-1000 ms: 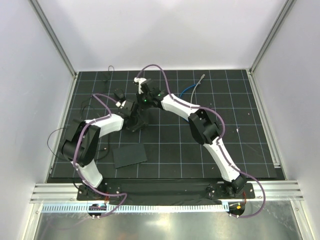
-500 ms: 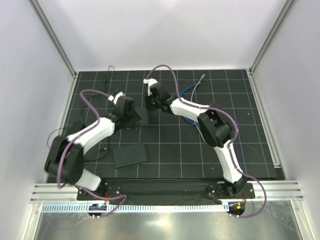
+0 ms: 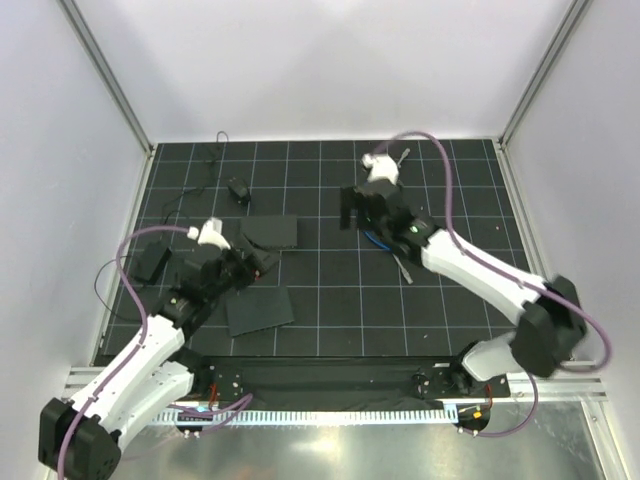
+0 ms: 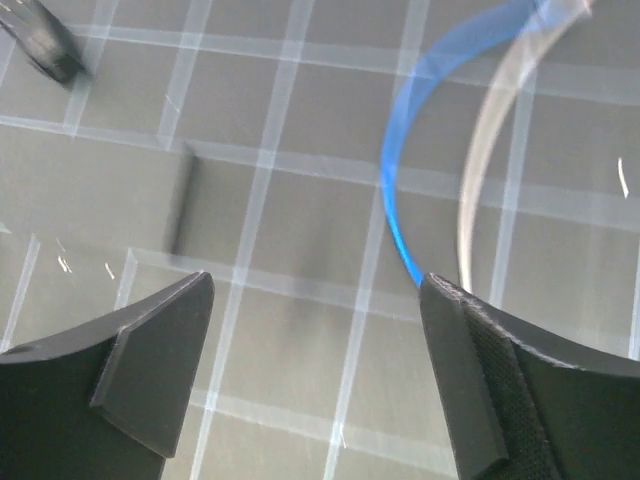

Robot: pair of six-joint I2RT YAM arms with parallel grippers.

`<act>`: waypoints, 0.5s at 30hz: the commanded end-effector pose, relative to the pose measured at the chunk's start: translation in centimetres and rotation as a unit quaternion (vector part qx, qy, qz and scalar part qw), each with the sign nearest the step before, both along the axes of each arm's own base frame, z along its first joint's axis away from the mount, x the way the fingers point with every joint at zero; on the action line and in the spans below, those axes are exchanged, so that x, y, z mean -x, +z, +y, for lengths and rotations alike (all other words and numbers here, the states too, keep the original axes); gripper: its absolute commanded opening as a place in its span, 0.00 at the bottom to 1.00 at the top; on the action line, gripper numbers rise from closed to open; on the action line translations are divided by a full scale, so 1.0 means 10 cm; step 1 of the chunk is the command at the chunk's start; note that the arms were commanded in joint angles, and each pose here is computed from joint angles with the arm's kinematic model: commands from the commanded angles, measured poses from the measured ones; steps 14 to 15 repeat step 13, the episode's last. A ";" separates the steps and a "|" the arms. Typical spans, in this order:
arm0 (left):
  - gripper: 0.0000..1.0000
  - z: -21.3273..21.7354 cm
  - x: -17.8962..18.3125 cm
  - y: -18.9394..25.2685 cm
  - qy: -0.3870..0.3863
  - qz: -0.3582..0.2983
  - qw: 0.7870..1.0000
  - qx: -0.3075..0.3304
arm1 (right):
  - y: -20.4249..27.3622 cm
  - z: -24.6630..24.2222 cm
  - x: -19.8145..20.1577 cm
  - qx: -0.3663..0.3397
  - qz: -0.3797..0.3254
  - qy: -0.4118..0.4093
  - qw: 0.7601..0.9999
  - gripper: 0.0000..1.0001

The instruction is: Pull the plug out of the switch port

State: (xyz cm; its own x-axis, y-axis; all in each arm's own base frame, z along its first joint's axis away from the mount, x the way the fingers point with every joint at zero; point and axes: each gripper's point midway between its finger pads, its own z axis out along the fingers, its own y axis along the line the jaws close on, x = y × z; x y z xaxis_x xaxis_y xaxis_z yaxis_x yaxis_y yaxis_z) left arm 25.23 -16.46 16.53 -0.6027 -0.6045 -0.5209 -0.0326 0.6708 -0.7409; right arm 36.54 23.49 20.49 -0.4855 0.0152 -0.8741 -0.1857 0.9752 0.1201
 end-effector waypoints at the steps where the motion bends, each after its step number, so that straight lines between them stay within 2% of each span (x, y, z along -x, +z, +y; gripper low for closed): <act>1: 0.81 -0.22 0.24 0.01 -0.061 0.001 0.995 0.079 | -0.35 -0.48 0.54 -0.035 0.065 -0.090 0.993 0.99; 2: 0.81 -0.23 0.32 -0.11 -0.069 0.014 0.994 0.089 | -0.39 -0.56 0.66 -0.042 0.070 -0.095 0.992 0.99; 5: 0.83 -0.27 0.46 -0.10 -0.080 0.003 0.987 0.139 | -0.56 -0.86 1.15 -0.075 0.080 -0.095 0.989 1.00; 8: 0.83 -0.29 0.57 -0.09 -0.092 -0.005 0.980 0.176 | -0.69 -0.97 1.42 -0.095 0.098 -0.087 0.987 1.00; 12: 0.84 -0.38 0.73 0.05 -0.138 -0.049 0.960 0.239 | -0.76 -0.91 1.69 -0.165 0.098 -0.041 0.981 1.00; 13: 0.85 -0.39 0.80 0.24 -0.160 -0.097 0.945 0.270 | -0.59 -0.73 1.81 -0.212 0.091 0.019 0.973 1.00; 15: 0.85 -0.39 0.80 0.24 -0.160 -0.097 0.945 0.270 | -0.59 -0.73 1.81 -0.212 0.091 0.019 0.973 1.00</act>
